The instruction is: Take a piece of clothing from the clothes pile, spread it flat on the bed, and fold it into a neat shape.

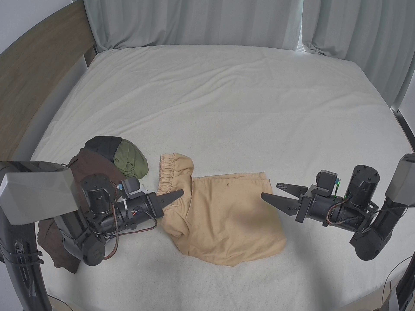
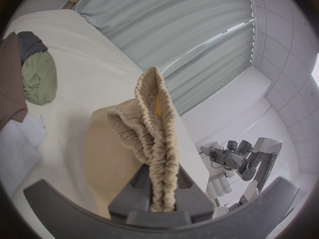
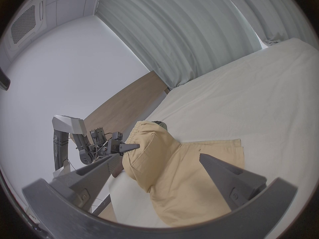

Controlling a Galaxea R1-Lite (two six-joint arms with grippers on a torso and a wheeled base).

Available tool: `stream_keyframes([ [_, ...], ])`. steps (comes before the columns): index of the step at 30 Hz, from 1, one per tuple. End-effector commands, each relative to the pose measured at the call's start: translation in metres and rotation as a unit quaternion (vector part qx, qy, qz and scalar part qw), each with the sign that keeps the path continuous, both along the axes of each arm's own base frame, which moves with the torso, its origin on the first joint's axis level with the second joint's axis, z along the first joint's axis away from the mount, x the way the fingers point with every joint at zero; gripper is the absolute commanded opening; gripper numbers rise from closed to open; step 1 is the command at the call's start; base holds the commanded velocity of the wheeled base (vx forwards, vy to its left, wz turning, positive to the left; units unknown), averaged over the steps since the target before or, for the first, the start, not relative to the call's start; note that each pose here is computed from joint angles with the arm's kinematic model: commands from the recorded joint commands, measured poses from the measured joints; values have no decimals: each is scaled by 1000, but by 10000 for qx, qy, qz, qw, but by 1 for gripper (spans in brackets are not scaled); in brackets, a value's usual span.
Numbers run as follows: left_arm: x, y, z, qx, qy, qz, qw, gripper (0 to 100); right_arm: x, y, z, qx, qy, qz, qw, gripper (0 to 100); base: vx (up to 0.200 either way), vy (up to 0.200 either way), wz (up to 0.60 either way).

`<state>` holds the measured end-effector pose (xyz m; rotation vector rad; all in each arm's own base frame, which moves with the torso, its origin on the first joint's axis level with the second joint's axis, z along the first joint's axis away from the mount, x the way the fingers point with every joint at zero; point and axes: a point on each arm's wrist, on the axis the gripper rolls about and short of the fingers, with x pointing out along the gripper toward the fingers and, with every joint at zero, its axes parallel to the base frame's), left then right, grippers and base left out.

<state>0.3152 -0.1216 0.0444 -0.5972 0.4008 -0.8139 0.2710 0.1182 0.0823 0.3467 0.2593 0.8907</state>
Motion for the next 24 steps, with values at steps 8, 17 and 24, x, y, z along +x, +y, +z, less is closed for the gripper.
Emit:
stream_keyframes([
  [8,4,-27,-6,-57,-40,-344,9994,0,1,-1,1,8,-18,-14,10000,100,0,0,0],
  [17,5,-32,-11,-49,-18,-397,9992,0,1,-2,1,11,-25,-29,10000,100,0,0,0],
  [24,5,-38,-10,-63,-53,-474,9988,0,2,-1,2,16,-40,-37,10000,100,0,0,0],
])
